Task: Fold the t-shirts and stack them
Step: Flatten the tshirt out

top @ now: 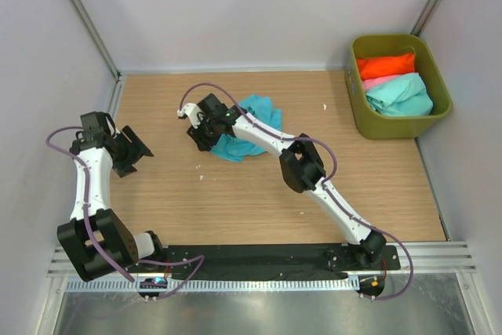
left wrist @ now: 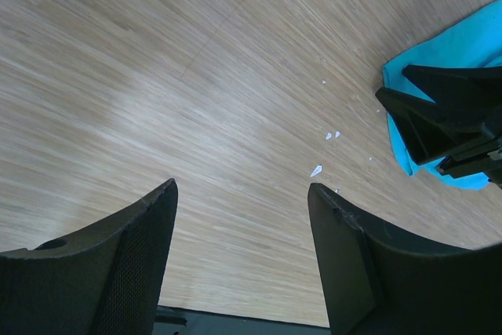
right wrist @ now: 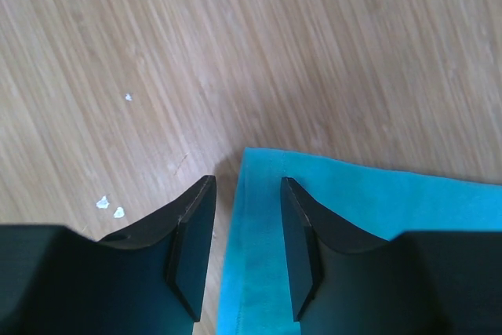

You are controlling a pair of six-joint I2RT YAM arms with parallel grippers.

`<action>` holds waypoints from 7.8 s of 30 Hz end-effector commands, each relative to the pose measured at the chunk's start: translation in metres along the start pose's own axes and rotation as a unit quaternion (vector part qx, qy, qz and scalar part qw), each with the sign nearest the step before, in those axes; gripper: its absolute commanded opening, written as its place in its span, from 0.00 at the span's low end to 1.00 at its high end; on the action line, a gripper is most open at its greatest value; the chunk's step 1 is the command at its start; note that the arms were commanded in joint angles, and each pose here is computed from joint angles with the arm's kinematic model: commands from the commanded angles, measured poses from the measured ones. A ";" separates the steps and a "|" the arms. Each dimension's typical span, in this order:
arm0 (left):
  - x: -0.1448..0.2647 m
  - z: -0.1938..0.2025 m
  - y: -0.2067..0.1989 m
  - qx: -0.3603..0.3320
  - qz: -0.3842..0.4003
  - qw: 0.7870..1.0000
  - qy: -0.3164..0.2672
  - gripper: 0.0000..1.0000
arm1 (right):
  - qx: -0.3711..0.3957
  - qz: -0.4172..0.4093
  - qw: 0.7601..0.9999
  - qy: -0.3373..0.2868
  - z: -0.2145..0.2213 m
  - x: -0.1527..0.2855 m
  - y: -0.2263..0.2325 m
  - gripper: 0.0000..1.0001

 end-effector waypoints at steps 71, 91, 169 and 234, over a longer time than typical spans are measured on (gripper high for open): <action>-0.100 0.062 -0.313 -0.591 0.182 0.783 0.066 0.64 | 0.005 0.480 0.839 -0.258 -0.107 0.371 -0.120 0.01; -0.165 0.071 -0.358 -0.679 0.052 0.732 0.004 0.55 | -0.024 0.461 0.849 -0.259 -0.098 0.371 -0.144 0.01; -0.133 0.073 -0.359 -0.698 0.024 0.715 -0.028 0.00 | -0.026 0.471 0.849 -0.237 -0.090 0.363 -0.151 0.01; 0.317 -0.066 -0.127 -0.536 -0.032 0.640 -0.549 0.00 | -0.002 0.418 0.716 -0.560 -0.002 0.691 0.109 0.01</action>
Point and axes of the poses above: each gripper's point midway between its finger pads, its own x axis back along the fingers, its own y axis along the line the jaws close on, z = x × y, the point moved 9 cm from there along x, back along the fingers, and after that the axes turned 11 degrees about -x, right-handed, at the moved point
